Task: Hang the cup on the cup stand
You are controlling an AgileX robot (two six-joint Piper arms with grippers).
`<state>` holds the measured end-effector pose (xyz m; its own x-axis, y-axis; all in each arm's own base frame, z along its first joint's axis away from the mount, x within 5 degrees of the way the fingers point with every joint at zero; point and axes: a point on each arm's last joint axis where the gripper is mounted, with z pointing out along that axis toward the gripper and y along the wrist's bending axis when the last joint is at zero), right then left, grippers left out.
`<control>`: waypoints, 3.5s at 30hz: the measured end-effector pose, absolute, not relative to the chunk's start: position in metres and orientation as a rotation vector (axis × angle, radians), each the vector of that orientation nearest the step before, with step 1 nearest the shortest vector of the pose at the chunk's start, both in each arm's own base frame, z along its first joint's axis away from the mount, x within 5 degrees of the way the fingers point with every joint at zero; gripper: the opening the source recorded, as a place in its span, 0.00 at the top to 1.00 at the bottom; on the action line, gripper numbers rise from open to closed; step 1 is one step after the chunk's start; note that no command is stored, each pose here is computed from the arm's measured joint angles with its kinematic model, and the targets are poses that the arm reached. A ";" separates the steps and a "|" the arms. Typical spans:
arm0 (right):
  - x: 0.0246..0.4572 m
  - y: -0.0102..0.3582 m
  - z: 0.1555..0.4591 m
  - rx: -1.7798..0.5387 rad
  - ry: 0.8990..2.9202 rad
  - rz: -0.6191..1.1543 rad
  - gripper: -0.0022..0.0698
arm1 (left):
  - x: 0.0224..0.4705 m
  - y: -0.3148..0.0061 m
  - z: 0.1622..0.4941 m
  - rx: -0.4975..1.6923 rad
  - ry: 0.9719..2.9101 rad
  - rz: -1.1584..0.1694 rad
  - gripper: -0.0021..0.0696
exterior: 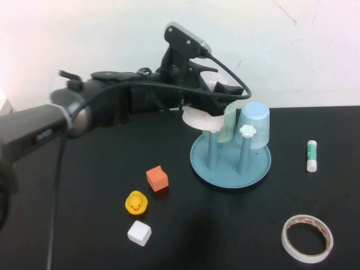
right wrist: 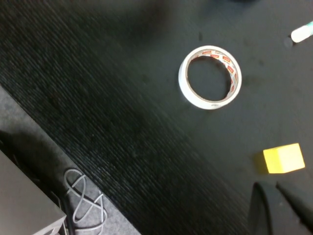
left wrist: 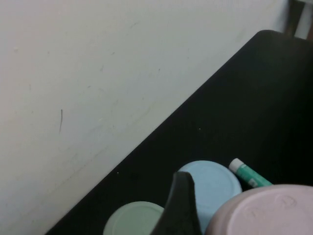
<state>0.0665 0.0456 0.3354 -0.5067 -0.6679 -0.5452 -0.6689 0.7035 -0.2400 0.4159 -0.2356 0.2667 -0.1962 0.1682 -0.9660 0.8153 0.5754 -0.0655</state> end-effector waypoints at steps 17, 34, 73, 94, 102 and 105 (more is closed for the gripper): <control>0.066 0.046 0.335 -1.008 2.294 0.010 0.97 | 0.457 -0.255 0.221 0.824 1.718 -0.733 0.20; 0.066 0.046 0.335 -1.003 2.296 0.012 0.97 | 0.459 -0.258 0.202 0.842 1.738 -0.762 0.20; 0.066 0.046 0.335 -1.001 2.297 0.013 0.97 | 0.193 -0.085 0.537 0.668 1.452 -0.091 0.97; 0.066 0.046 0.335 -1.002 2.298 0.015 0.97 | 0.068 -0.029 0.309 0.483 1.482 -0.127 0.97; 0.066 0.046 0.335 -1.002 2.298 0.015 0.97 | 0.052 -0.022 0.248 0.533 1.510 -0.071 0.97; 0.066 0.046 0.335 -1.002 2.298 0.015 0.97 | 0.055 -0.023 0.230 0.536 1.531 -0.064 0.97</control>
<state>0.0661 0.0459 0.3353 -0.5170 -0.6576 -0.5480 -0.6648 0.7117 -0.2269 0.0549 -0.0227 0.2300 0.0621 0.2883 -0.9555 0.3671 0.8837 0.2905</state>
